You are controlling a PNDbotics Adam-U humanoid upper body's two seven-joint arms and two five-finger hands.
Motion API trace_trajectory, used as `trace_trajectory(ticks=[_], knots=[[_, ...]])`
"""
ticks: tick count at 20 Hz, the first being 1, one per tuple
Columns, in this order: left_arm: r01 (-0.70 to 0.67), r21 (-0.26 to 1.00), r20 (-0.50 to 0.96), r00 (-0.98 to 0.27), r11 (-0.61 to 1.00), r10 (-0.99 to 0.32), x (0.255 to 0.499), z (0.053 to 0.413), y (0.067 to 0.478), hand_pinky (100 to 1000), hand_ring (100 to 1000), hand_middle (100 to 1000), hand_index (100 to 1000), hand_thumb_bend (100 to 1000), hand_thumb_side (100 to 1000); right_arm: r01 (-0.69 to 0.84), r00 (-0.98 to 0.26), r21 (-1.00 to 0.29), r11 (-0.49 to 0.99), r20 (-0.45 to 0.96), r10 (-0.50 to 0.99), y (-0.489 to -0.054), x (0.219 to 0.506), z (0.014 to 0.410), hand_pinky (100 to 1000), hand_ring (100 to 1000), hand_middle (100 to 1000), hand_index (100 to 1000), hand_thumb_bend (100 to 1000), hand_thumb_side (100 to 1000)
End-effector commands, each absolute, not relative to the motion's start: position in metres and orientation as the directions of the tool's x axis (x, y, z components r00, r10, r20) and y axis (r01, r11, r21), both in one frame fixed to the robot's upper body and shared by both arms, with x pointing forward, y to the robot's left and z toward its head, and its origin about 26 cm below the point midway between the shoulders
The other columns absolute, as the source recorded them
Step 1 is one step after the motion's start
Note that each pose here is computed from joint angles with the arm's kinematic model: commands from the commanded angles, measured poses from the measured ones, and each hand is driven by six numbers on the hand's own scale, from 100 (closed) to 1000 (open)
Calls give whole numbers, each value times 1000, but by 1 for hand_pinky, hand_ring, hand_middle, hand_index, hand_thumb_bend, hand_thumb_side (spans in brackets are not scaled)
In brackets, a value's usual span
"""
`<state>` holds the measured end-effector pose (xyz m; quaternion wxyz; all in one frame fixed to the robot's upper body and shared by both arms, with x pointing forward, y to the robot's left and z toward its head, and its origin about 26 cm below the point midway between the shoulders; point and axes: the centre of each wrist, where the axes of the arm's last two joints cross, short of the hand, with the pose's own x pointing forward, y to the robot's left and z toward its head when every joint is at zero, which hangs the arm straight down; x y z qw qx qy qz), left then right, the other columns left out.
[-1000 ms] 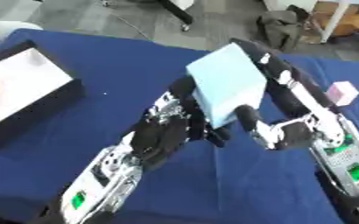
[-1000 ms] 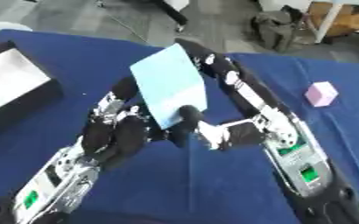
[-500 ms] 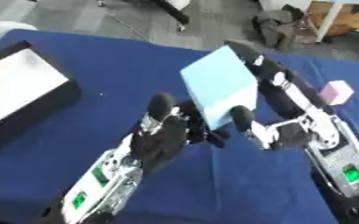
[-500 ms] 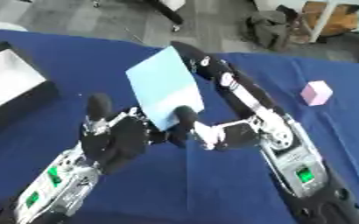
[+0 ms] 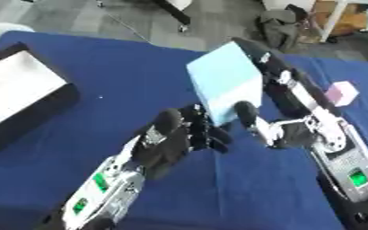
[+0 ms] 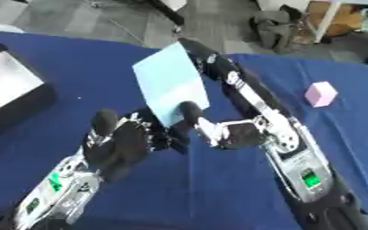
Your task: Pick up the objects with one hand, pass them to the other hand, and then place them into the box on the other side of the table.
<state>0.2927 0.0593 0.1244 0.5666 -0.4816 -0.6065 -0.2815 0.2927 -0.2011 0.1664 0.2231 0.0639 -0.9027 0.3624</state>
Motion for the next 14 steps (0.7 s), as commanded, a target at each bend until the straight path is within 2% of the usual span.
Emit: trace_trajectory(ticks=[1, 14], knots=[[912, -188, 960, 93, 365, 263, 294, 134, 57, 683, 650, 620, 838, 1000, 640, -234, -916, -655, 719, 395, 61, -203, 291, 174, 846, 806, 490, 983, 100, 470], [943, -139, 976, 79, 301, 203, 288, 161, 51, 679, 647, 616, 838, 1000, 657, -146, -954, -725, 673, 283, 97, -205, 289, 170, 837, 788, 482, 966, 100, 470]])
